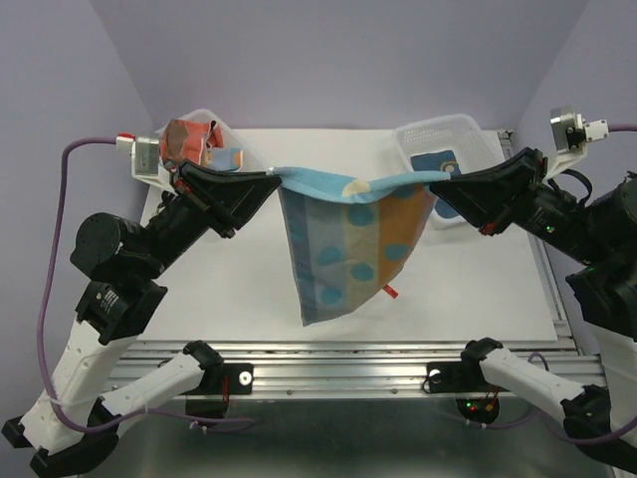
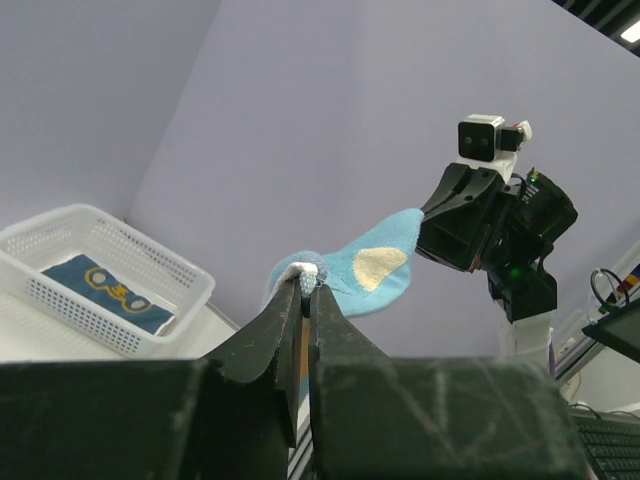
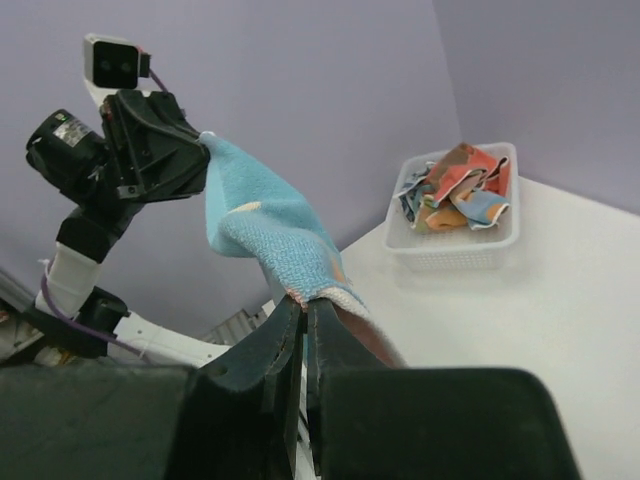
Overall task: Fold and stack the towels
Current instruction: Flatten out the crumpled towel
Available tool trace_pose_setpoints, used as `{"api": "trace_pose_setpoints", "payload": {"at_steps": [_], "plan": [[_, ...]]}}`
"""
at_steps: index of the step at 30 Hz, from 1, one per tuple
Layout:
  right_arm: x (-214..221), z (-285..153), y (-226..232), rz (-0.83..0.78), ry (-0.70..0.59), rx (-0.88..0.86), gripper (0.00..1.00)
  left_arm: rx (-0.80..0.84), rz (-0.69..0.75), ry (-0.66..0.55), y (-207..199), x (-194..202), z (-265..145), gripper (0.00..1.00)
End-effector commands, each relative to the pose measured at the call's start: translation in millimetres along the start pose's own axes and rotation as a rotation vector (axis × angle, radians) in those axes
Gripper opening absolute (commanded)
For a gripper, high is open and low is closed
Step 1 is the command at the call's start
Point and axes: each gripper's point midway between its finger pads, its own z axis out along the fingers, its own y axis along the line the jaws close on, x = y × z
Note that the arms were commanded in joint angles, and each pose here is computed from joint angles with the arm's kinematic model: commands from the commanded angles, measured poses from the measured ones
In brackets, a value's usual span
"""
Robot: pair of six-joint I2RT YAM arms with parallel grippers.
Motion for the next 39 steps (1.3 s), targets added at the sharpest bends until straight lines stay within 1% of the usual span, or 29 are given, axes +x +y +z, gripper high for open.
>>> {"api": "trace_pose_setpoints", "payload": {"at_steps": [1,3,4,7,9,10,11,12,13,14,15,17,18,19,20,22,23,25,26,27,28,29,30,32,33,34,36,38,39], "plan": [[-1,-3,-3,0.026,-0.020,0.023,0.01,0.015,-0.007,-0.016,-5,-4,-1,0.00],[6,-1,-20,0.039,-0.023,0.091,0.01,-0.043,-0.006,-0.040,9,-4,-1,0.00],[16,4,-41,0.057,-0.020,0.168,0.01,-0.081,-0.009,-0.037,21,2,0,0.00],[32,14,-79,0.066,-0.023,0.297,0.01,-0.225,-0.011,-0.050,64,17,8,0.00],[41,21,-100,0.060,-0.015,0.360,0.01,-0.345,-0.009,-0.034,101,33,18,0.00],[46,29,-124,0.056,-0.019,0.443,0.01,-0.412,-0.003,-0.040,120,37,21,0.00],[58,33,-142,0.063,-0.003,0.499,0.01,-0.473,0.001,-0.009,144,51,30,0.00],[64,36,-154,0.060,0.006,0.535,0.01,-0.524,0.012,-0.009,160,55,32,0.00],[73,44,-182,0.048,0.012,0.621,0.01,-0.569,0.020,-0.007,177,57,34,0.00],[81,48,-196,0.037,0.023,0.664,0.01,-0.597,0.023,-0.003,190,59,36,0.00],[91,52,-212,0.031,0.041,0.702,0.01,-0.636,0.024,0.029,213,69,43,0.00],[108,69,-242,0.004,0.074,0.760,0.01,-0.656,0.025,0.042,237,69,52,0.00],[112,73,-252,-0.004,0.085,0.775,0.01,-0.706,0.013,0.072,272,75,53,0.00],[109,80,-259,-0.018,0.071,0.780,0.01,-0.691,0.021,0.072,280,70,61,0.00],[123,86,-282,-0.016,0.104,0.819,0.01,-0.725,0.011,0.114,311,85,66,0.00],[124,95,-303,-0.017,0.106,0.850,0.01,-0.729,0.028,0.136,339,87,74,0.00],[136,98,-330,-0.009,0.135,0.881,0.01,-0.742,0.040,0.172,362,95,85,0.00],[150,108,-353,0.002,0.165,0.877,0.01,-0.752,0.045,0.194,386,98,93,0.00],[143,113,-364,-0.015,0.150,0.873,0.01,-0.761,0.050,0.209,404,103,102,0.00],[151,118,-375,-0.021,0.168,0.871,0.01,-0.773,0.052,0.208,414,102,105,0.00],[168,126,-392,-0.020,0.198,0.870,0.01,-0.774,0.060,0.189,420,92,112,0.00],[168,131,-402,-0.034,0.201,0.872,0.01,-0.797,0.053,0.213,441,105,112,0.00],[182,135,-417,-0.033,0.233,0.881,0.01,-0.799,0.050,0.223,449,108,113,0.00],[194,138,-432,-0.031,0.264,0.894,0.01,-0.801,0.053,0.214,461,103,120,0.00],[187,142,-437,-0.035,0.251,0.900,0.01,-0.810,0.042,0.237,472,114,119,0.00],[206,141,-449,-0.016,0.294,0.914,0.01,-0.816,0.041,0.243,479,117,120,0.00],[207,142,-458,-0.007,0.303,0.926,0.01,-0.819,0.044,0.251,482,120,119,0.00],[227,134,-465,0.044,0.365,0.956,0.01,-0.825,0.035,0.268,484,128,113,0.00],[225,134,-466,0.044,0.362,0.957,0.01,-0.815,0.038,0.261,480,125,115,0.00]]}}
